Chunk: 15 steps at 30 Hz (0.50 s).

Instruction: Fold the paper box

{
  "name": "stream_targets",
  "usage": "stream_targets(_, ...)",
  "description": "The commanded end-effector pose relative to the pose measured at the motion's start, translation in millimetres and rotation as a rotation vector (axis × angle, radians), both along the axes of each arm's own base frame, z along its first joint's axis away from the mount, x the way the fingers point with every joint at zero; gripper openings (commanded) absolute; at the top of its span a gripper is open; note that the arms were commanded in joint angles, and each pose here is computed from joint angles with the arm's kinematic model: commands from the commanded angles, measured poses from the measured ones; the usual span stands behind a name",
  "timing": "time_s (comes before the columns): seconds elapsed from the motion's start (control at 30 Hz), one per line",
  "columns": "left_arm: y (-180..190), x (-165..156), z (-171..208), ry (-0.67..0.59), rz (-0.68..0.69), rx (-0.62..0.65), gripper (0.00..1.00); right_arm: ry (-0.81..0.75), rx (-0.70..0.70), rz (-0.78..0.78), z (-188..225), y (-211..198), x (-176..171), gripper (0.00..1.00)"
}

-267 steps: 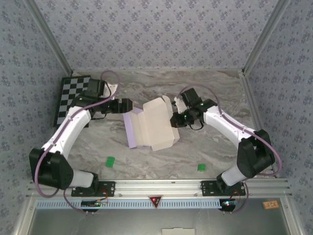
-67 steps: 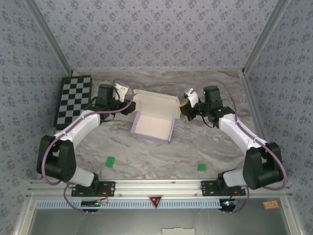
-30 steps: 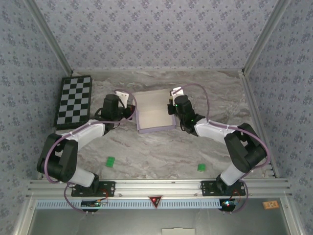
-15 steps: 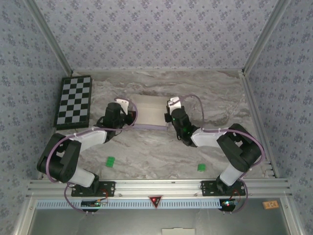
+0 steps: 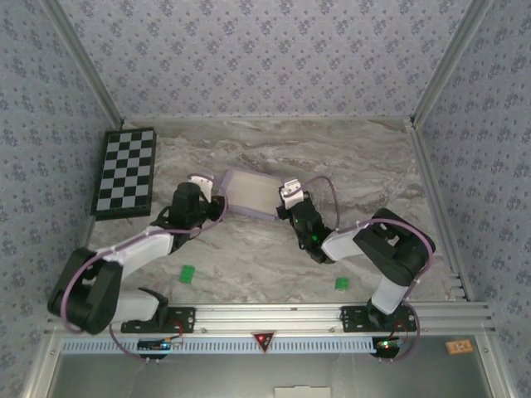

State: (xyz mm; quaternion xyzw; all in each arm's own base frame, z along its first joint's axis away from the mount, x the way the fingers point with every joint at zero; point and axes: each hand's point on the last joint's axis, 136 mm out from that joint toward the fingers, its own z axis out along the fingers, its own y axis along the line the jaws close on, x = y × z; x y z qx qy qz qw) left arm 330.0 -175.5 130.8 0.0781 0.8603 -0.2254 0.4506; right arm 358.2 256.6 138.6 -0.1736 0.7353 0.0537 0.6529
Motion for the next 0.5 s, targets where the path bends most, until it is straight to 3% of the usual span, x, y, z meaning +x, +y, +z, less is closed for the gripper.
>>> stream_targets(0.0, 26, 2, 24, -0.021, 0.096, 0.072, 0.42, 0.021, -0.041, 0.062, -3, 4, -5, 0.00)
stream_targets(0.13, 53, 9, 32, 0.016, 0.159, 0.085, 0.61, 0.064, -0.045, 0.125, 2, 1, -6, 0.00)
stream_targets(0.37, 47, 30, 33, 0.037, 0.064, 0.102, 0.78, 0.143, -0.012, 0.218, 11, -12, -5, 0.00)
stream_targets(0.47, 33, 40, 35, 0.033, -0.004, 0.087, 0.80, 0.167, 0.001, 0.249, 16, -16, -3, 0.00)
